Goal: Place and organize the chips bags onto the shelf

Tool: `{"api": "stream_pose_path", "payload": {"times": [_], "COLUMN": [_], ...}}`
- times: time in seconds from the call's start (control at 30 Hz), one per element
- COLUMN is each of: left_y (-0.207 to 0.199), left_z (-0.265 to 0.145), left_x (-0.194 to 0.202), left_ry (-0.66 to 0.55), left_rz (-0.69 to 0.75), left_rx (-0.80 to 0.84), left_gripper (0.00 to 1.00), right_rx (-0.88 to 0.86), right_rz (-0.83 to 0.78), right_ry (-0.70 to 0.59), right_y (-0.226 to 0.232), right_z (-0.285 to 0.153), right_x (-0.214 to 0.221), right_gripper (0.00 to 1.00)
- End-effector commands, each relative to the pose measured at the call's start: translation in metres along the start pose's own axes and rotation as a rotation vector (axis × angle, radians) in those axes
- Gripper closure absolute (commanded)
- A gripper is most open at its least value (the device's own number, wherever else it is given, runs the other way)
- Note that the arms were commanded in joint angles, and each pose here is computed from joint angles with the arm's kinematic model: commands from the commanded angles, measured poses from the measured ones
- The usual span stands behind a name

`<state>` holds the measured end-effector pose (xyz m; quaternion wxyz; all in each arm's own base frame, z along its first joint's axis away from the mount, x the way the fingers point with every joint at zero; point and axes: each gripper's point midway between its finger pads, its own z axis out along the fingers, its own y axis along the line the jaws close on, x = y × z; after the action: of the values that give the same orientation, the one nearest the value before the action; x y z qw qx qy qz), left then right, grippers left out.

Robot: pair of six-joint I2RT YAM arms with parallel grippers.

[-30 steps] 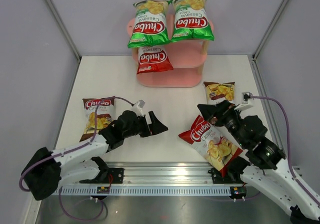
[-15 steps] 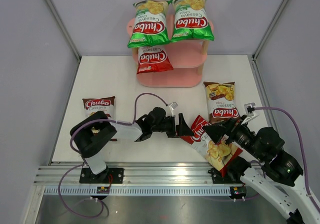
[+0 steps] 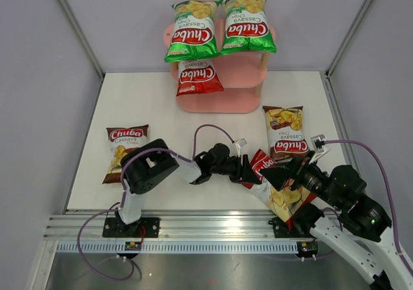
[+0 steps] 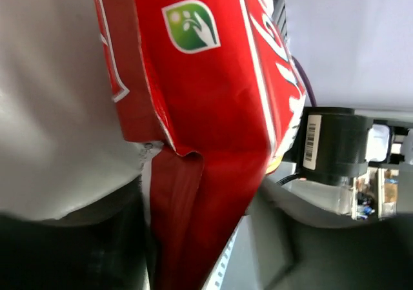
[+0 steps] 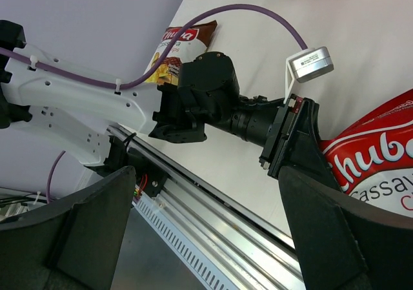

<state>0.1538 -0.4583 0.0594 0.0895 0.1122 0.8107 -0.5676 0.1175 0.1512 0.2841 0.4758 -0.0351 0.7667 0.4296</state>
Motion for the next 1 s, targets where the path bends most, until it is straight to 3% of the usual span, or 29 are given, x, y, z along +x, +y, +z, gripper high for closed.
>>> {"api": "stream_pose_path", "payload": {"times": [0.0,0.03,0.3,0.5,0.6,0.73,0.83,0.97], "left_y": [-0.024,-0.023,-0.027,-0.042,-0.048,-0.057,-0.062,-0.087], "left_z": [-0.004,-0.007,-0.058,-0.107,-0.127,-0.154,-0.175,-0.189], "left_x": [-0.012,-0.015,-0.019,-0.026,-0.022,-0.019,-0.022,-0.010], "left_ry": [-0.065,-0.089,-0.194,-0.204,-0.171,-0.126,-0.134,-0.087], "left_rz": [0.066,0.081,0.304,0.636,0.696,0.833,0.896,1.007], "left_rx": [0.080,0.065,-0.054,-0.171,-0.231,-0.381,-0.478,-0.421], "left_gripper": [0.56,0.64,0.88,0.94,1.00,1.00,1.00,1.00], "right_rx": [-0.018,-0.012,0.117,0.153,0.139,0.088,0.170,0.065], "right_rz": [-0.025,-0.025,-0.032,-0.117,-0.188,-0.270,-0.262,-0.329], "right_ry": [-0.023,-0.022,-0.046,-0.003,0.039,0.123,0.185,0.261], "right_y": [0.004,0.002,-0.022,-0.023,-0.014,0.007,0.001,0.019], "right_z": [-0.005,-0.005,-0.003,0.004,0.008,0.011,0.020,0.028], "right_x": [-0.005,-0.004,-0.008,-0.014,-0.020,-0.029,-0.034,-0.030], "right_gripper": [0.01,0.01,0.01,0.00,0.00,0.01,0.01,0.01]}}
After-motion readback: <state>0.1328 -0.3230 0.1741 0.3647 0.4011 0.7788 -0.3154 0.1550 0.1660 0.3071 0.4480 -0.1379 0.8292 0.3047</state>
